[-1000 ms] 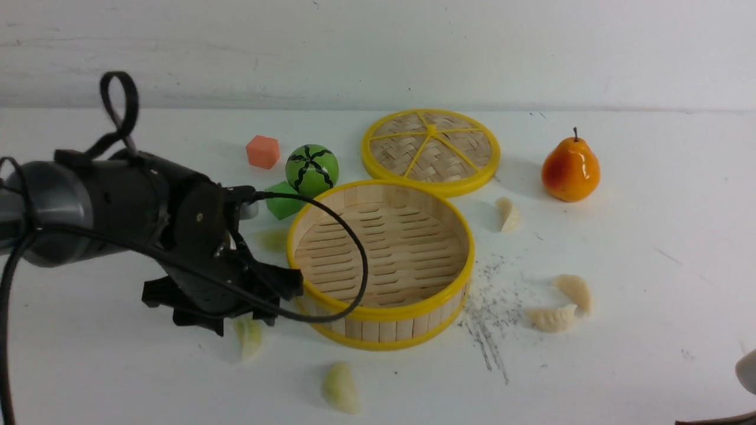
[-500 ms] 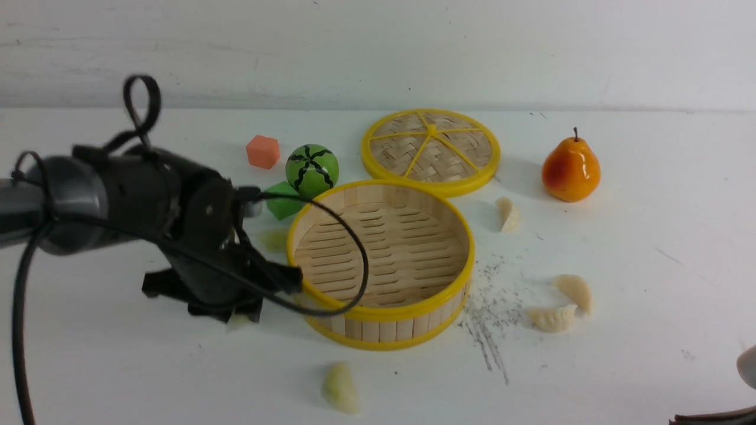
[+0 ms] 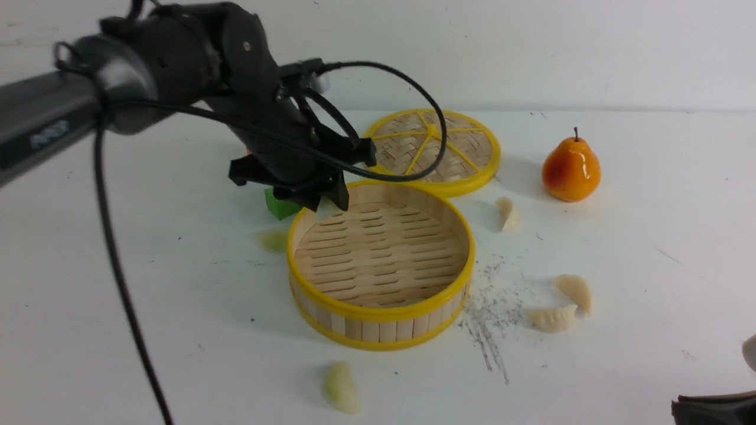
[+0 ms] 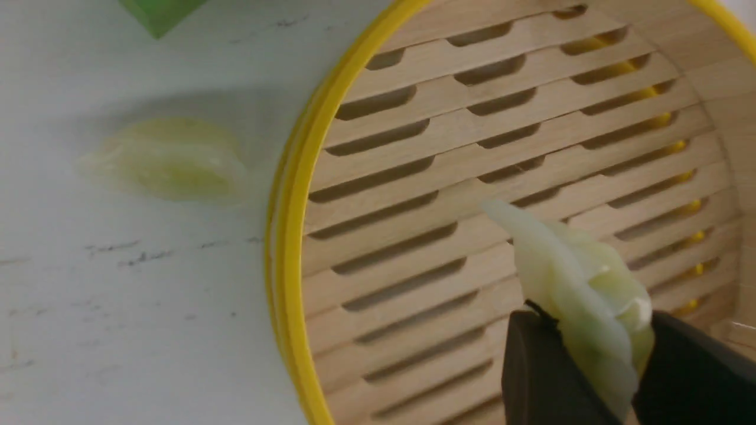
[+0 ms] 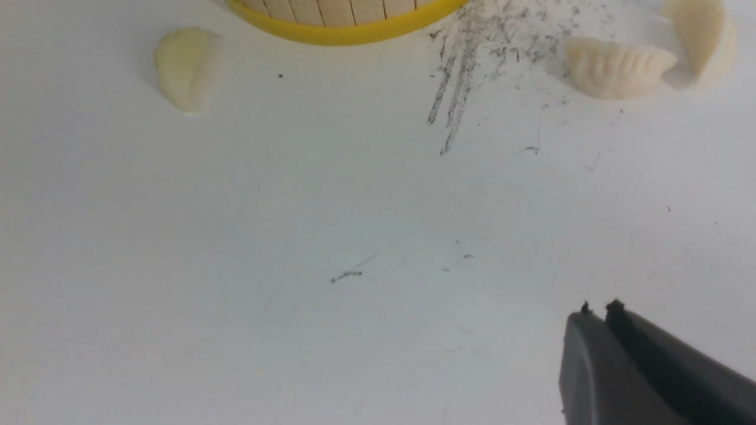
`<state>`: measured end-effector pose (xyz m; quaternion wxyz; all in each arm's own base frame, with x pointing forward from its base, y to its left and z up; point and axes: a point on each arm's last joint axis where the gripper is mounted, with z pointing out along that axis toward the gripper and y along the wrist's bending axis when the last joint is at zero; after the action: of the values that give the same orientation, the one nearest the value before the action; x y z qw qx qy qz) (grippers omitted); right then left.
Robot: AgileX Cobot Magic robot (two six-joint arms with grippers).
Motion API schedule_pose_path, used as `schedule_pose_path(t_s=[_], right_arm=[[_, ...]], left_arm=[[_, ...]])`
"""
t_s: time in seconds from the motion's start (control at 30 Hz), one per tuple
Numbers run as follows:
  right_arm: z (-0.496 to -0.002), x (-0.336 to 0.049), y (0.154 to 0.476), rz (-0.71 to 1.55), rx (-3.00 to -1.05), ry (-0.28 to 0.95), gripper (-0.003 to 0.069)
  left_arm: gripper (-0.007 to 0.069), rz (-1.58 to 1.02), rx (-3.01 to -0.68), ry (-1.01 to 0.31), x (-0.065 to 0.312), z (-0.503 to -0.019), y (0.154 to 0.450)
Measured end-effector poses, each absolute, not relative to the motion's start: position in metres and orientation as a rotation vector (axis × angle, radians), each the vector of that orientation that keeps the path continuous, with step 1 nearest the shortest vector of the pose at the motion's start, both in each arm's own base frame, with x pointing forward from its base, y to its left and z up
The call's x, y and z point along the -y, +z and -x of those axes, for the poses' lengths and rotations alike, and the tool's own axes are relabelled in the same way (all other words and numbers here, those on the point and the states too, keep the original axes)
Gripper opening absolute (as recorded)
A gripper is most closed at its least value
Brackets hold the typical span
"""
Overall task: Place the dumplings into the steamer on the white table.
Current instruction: 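Place the dumpling into the bamboo steamer basket with the left gripper, then reach for and grasp a dumpling on the table with the left gripper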
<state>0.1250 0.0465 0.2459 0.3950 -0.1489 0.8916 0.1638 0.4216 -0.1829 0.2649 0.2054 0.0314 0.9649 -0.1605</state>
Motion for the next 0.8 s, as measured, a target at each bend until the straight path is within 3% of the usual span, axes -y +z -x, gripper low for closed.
schedule_pose_path(t_s=[0.3,0.43,0.53,0.67,0.8], right_arm=[[-0.125,-0.046,0.246,0.378,-2.262,0.415,0.0031],[-0.125,-0.046,0.246,0.382,-2.261,0.413,0.0034],[-0.125,-0.046,0.246,0.386,-2.26,0.412,0.0034],[-0.125,-0.046,0.246,0.386,-2.26,0.411,0.0034],[-0.125,-0.046,0.246,0.386,-2.26,0.411,0.004]], left_arm=[[0.0197,-0.114,-2.78,-0.391,0.197,-0.46,0.21],[0.0285,-0.119,-2.796,-0.388,0.197,-0.46,0.207],[0.0393,-0.134,-2.783,-0.371,0.195,-0.457,0.221],[0.0439,-0.186,-2.723,-0.265,0.185,-0.449,0.257],[0.0445,-0.372,-2.578,0.064,0.159,-0.442,0.304]])
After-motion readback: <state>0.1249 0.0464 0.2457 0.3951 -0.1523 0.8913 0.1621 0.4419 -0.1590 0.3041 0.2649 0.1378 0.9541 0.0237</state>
